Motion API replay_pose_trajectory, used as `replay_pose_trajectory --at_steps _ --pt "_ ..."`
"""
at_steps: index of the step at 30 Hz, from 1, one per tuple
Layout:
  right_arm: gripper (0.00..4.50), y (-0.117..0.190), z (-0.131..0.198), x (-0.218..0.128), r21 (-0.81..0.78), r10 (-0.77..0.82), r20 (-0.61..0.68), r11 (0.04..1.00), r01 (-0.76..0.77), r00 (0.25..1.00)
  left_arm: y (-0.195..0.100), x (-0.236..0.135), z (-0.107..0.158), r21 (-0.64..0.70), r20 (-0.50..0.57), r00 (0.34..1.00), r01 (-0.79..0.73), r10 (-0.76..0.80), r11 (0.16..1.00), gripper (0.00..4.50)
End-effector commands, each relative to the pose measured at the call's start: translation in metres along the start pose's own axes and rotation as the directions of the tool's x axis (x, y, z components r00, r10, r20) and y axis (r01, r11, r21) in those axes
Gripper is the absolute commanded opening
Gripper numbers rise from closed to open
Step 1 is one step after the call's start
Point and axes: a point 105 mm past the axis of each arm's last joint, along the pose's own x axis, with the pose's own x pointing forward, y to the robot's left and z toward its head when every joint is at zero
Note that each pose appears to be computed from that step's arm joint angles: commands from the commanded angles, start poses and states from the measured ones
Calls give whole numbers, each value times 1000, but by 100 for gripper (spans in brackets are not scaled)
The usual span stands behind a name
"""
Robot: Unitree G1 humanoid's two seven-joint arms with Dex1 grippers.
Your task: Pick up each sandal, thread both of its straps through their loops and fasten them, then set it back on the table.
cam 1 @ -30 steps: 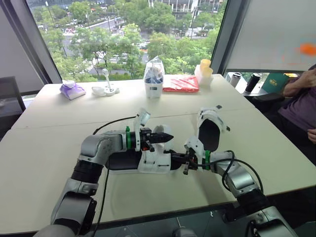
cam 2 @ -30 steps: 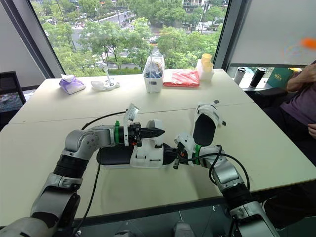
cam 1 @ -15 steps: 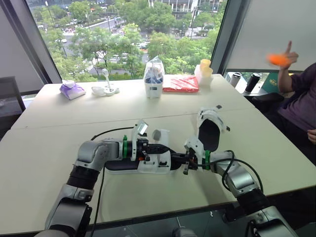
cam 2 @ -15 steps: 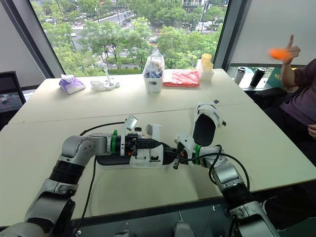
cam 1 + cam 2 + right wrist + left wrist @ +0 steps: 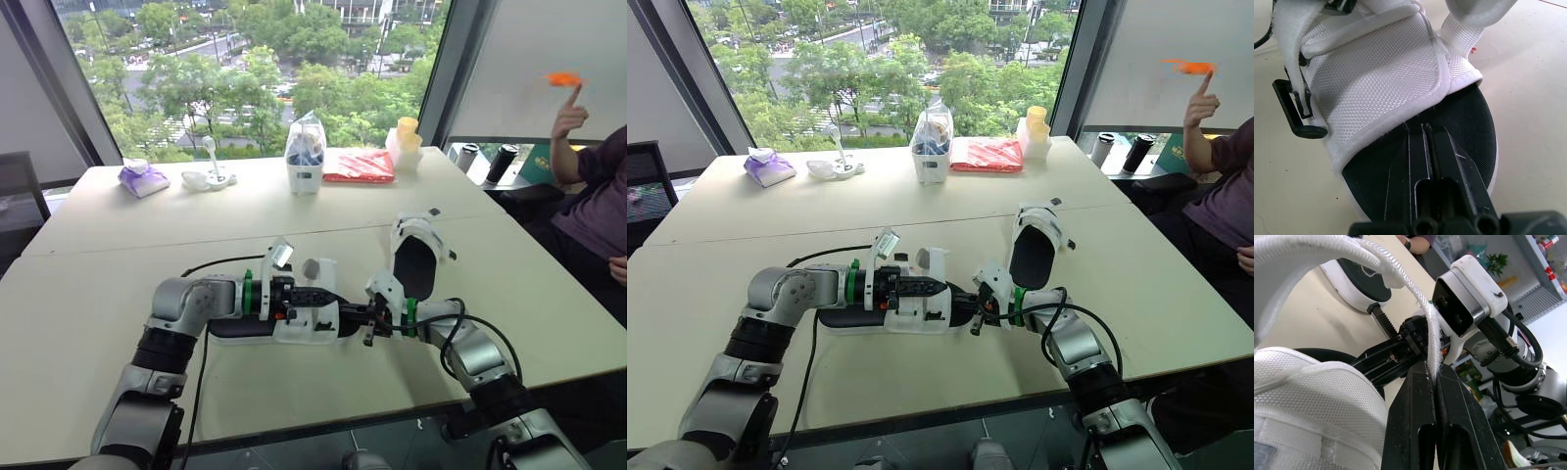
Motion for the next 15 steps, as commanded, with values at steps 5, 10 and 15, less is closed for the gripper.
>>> replay_pose_trajectory --at_steps 5,10,15 --pt "0 15 -43 7 85 34 -140 996 -23 989 -8 0 3 34 2 1000 18 -18 999 5" --pt "0 14 -43 8 85 32 -140 996 -20 990 10 1 -20 91 -76 993 -79 86 993 5" --pt "0 14 -43 8 87 30 -140 996 -18 990 27 0 -31 203 -87 978 -169 190 964 5"
